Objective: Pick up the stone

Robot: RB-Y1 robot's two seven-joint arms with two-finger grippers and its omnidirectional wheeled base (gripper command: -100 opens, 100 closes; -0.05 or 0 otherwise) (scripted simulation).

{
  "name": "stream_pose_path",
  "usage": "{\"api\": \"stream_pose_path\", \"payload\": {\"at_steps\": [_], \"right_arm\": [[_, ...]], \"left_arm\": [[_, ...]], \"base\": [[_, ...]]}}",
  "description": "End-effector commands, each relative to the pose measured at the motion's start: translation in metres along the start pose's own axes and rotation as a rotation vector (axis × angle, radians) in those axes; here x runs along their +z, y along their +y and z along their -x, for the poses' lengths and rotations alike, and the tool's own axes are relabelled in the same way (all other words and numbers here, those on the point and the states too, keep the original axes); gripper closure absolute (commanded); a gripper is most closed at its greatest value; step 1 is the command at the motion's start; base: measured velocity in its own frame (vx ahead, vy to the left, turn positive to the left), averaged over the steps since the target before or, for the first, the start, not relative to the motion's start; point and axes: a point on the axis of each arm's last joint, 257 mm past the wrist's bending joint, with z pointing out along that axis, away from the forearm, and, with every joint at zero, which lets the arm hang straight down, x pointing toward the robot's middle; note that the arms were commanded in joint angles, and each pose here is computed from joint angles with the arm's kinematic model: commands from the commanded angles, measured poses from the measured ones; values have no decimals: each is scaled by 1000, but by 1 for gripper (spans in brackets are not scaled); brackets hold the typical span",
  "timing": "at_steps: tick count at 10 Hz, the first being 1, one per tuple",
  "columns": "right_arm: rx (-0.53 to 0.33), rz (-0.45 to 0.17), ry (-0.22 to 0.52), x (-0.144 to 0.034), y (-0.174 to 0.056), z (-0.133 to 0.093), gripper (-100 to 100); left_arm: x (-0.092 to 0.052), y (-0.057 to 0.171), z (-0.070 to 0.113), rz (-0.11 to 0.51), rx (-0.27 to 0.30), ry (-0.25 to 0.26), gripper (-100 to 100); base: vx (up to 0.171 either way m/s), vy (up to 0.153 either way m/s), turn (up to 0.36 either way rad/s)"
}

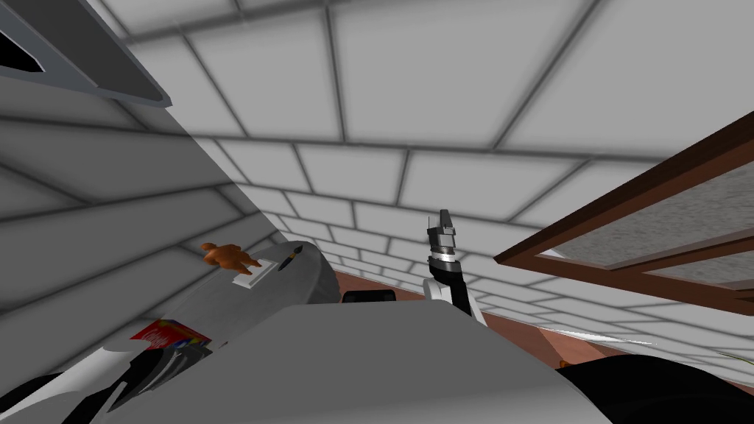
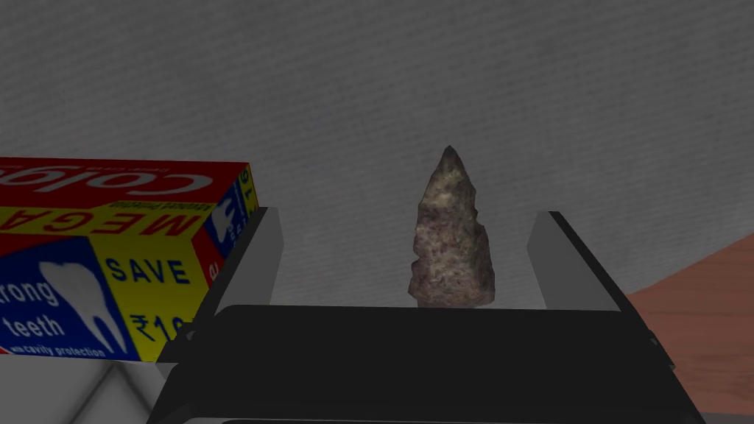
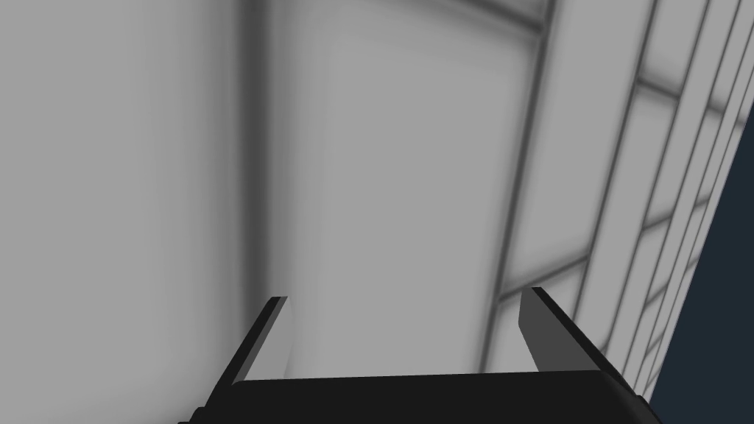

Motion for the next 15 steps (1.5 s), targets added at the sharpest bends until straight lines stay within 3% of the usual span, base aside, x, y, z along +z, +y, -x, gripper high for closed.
{"api": "stream_pose_path", "payload": {"at_steps": [1, 3, 4, 6, 8, 9, 10, 14, 15], "right_arm": [[0, 0, 0, 0, 0, 0, 0], [0, 0, 0, 0, 0, 0, 0], [0, 0, 0, 0, 0, 0, 0], [0, 0, 0, 0, 0, 0, 0], [0, 0, 0, 0, 0, 0, 0], [0, 0, 0, 0, 0, 0, 0], [0, 0, 0, 0, 0, 0, 0], [0, 0, 0, 0, 0, 0, 0], [0, 0, 0, 0, 0, 0, 0]], "left_arm": [[2, 4, 8, 11, -13, -9, -100], [12, 29, 23, 61, -31, -29, -100], [0, 0, 6, -8, -5, 1, -100], [3, 3, -5, 4, 16, 19, -100], [9, 18, 12, 36, -23, -6, -100], [7, 12, 5, 27, -14, 3, -100], [7, 13, 7, 28, -13, 1, 100], [8, 14, 7, 31, -15, 1, 100], [8, 14, 7, 30, -15, 1, 0]], "base": [[0, 0, 0], [2, 0, -33], [0, -1, -13], [0, 0, 0], [0, 0, 0], [0, 0, 0], [0, 0, 0], [0, 0, 0], [0, 0, 0]]}}
